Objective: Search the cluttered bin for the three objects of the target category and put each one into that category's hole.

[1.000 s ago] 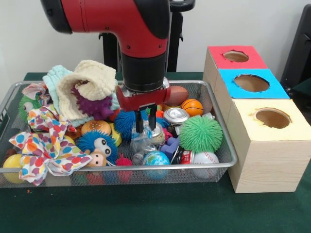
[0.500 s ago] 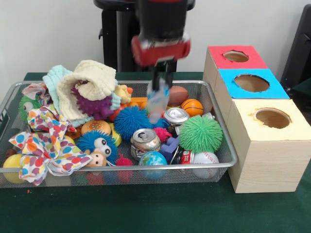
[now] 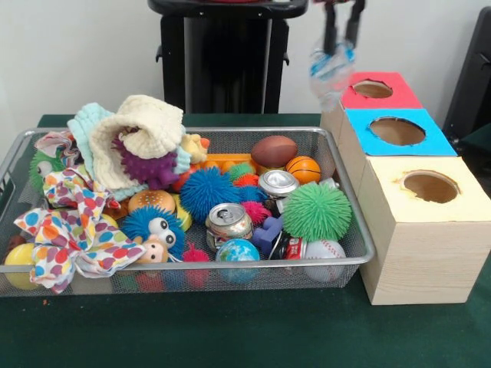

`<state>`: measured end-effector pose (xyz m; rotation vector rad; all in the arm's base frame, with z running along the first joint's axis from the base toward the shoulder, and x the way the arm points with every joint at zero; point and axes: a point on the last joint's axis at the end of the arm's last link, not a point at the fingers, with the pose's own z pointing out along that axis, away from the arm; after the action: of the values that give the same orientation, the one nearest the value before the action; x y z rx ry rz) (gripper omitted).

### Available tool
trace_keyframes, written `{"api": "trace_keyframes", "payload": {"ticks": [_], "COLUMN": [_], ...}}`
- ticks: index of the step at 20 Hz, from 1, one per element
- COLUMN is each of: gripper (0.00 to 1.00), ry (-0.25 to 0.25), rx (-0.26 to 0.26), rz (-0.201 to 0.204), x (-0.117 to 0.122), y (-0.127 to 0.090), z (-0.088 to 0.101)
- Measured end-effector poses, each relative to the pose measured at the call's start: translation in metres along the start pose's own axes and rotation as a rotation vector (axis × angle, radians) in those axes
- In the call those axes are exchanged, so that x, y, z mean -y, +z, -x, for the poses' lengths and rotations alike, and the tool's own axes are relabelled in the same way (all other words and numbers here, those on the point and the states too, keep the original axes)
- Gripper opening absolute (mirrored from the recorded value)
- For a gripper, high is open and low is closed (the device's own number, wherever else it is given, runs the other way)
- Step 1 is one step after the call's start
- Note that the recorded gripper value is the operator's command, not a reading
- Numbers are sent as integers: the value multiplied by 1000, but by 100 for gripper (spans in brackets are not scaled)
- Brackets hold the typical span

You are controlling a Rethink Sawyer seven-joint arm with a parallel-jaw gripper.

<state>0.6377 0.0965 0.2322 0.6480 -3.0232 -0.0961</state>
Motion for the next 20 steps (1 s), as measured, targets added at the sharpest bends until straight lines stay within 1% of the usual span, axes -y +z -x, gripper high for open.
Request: {"api": "trace_keyframes", "payload": {"ticks": [2, 3, 6, 7, 8, 11, 12, 15, 16, 17, 19, 20], "gripper": [0, 0, 0, 0, 0, 0, 0, 0, 0, 0, 0, 0], "ry": [-7, -15, -21, -23, -19, -4, 23, 49, 78, 96, 109, 129], "rx": [3, 1, -5, -8, -9, -4, 8, 23, 45, 58, 67, 81], "rz": [4, 11, 16, 18, 20, 20, 12, 0, -10, -15, -18, -24], "x": [-13, -35, -59, -72, -86, -103, -117, -125, -130, -131, -131, -130], "y": [-3, -6, -6, -5, -3, 0, 5, 11, 20, 25, 30, 40], "z": [2, 5, 6, 8, 10, 12, 14, 14, 13, 11, 8, 2]}}
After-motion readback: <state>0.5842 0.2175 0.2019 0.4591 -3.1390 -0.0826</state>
